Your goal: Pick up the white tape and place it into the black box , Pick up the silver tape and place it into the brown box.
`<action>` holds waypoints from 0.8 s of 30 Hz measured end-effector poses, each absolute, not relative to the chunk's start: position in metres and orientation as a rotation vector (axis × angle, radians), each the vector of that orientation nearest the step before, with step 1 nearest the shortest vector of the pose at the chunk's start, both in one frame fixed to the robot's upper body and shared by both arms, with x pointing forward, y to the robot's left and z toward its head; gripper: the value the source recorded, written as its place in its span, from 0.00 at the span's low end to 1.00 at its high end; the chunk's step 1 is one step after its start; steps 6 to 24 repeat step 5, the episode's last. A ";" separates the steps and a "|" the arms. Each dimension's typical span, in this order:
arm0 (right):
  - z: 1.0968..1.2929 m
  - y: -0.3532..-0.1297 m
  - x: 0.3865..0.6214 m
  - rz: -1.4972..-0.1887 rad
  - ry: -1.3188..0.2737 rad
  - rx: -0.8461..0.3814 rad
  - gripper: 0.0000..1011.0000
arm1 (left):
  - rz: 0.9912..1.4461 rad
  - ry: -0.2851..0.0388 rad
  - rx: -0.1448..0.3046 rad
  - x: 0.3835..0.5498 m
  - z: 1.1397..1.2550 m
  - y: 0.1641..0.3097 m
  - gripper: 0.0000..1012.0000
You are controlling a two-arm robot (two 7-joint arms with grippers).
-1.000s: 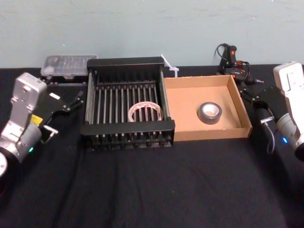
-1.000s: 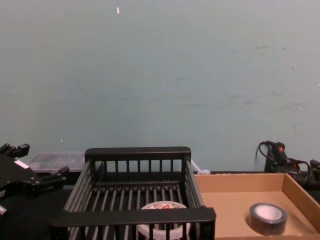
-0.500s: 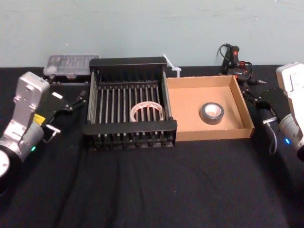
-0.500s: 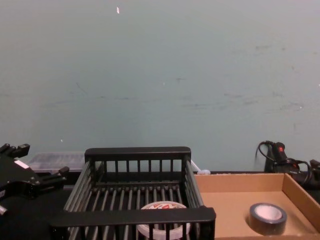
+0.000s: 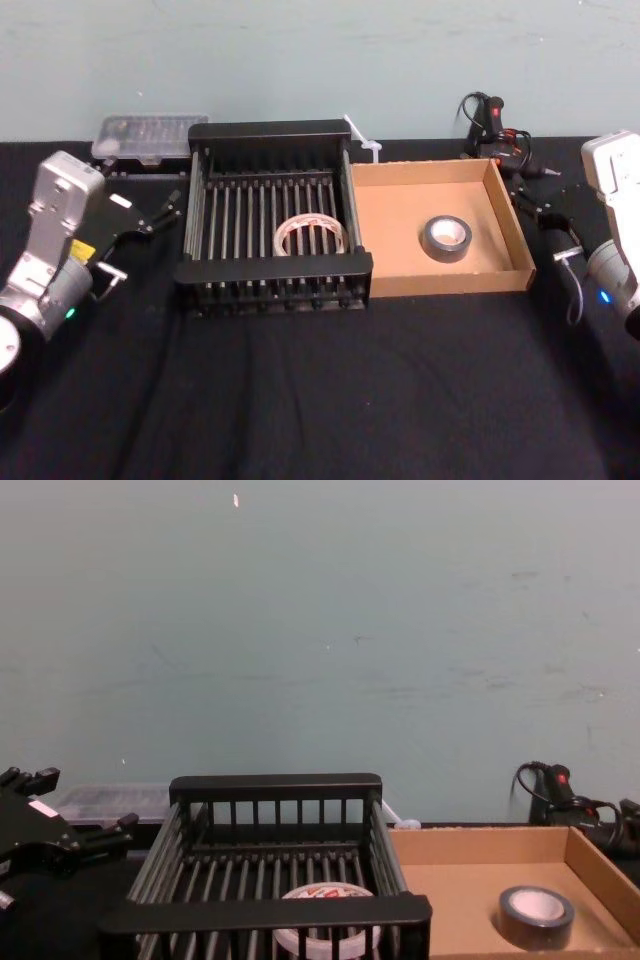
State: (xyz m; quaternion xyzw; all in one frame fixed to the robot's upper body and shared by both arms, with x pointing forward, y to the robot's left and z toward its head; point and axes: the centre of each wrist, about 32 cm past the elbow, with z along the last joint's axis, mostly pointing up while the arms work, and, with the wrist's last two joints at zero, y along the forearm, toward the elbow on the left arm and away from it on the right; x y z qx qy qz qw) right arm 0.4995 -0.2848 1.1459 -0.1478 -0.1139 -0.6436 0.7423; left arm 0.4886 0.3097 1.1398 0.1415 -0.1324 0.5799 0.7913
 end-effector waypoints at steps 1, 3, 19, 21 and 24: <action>1.146 -0.285 0.499 -1.410 -0.250 -0.324 0.99 | 1.248 -0.285 0.305 0.489 1.140 0.310 0.99; 1.146 -0.285 0.499 -1.410 -0.250 -0.324 0.99 | 1.248 -0.285 0.304 0.489 1.140 0.310 0.99; 1.146 -0.285 0.499 -1.411 -0.250 -0.324 0.99 | 1.248 -0.285 0.304 0.489 1.140 0.310 0.99; 1.146 -0.285 0.499 -1.411 -0.250 -0.324 0.99 | 1.248 -0.285 0.304 0.489 1.140 0.310 0.99; 1.146 -0.285 0.499 -1.411 -0.250 -0.324 0.99 | 1.248 -0.285 0.304 0.489 1.140 0.310 0.99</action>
